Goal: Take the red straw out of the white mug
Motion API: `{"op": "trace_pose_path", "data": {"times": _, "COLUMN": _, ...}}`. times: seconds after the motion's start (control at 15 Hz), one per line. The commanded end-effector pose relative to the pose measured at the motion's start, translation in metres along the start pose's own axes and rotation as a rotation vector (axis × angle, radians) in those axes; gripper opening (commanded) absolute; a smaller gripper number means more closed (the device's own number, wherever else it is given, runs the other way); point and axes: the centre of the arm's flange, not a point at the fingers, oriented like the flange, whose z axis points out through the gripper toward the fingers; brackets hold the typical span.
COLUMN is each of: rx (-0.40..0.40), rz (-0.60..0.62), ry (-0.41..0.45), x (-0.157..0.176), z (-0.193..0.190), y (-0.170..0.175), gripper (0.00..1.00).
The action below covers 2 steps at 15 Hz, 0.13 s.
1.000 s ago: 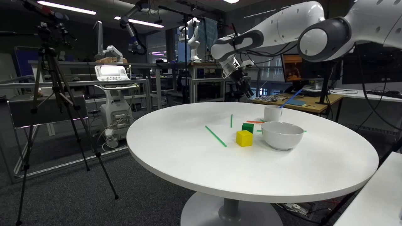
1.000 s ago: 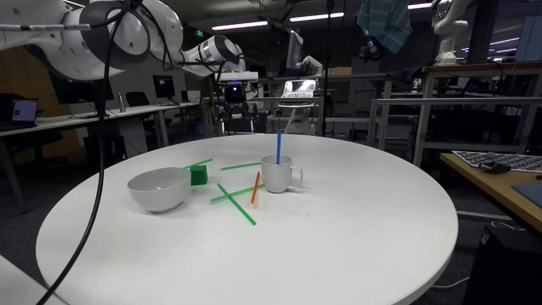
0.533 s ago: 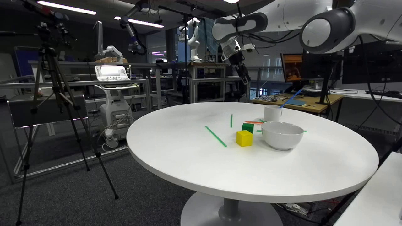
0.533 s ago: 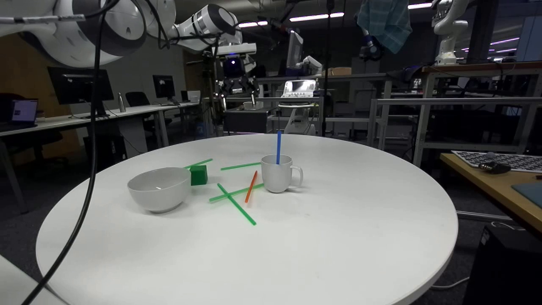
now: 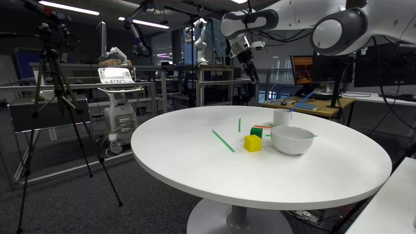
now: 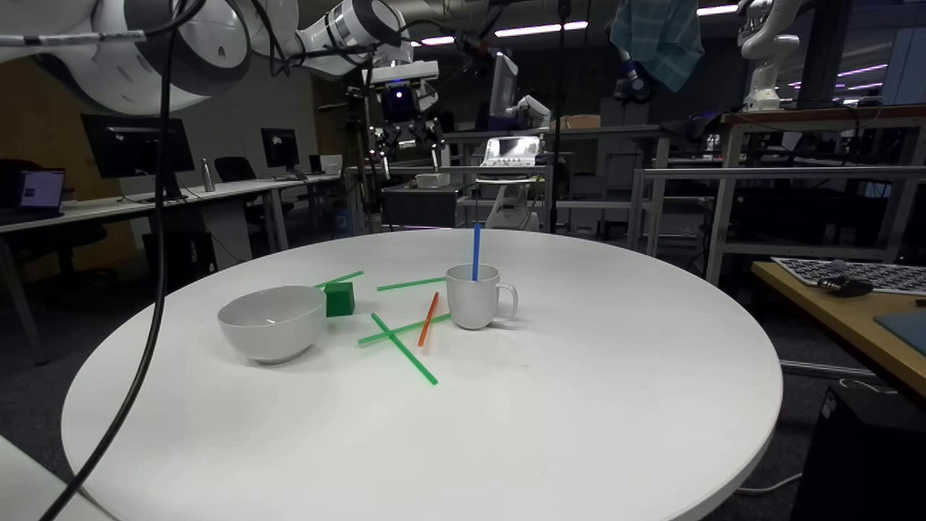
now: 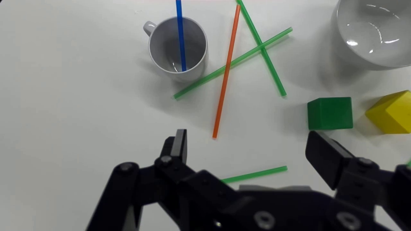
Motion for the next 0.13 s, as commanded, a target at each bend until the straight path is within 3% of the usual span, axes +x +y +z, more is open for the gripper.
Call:
{"op": "trace_pose_path", "data": {"times": 0.0, "rx": 0.0, "rz": 0.0, "ry": 0.0, "x": 0.0, "z": 0.0, "y": 0.0, "gripper": 1.0}}
{"op": "trace_pose_path", "data": {"times": 0.07, "rx": 0.0, "rz": 0.0, "ry": 0.0, "x": 0.0001, "z": 0.0, "y": -0.0001, "gripper": 1.0}}
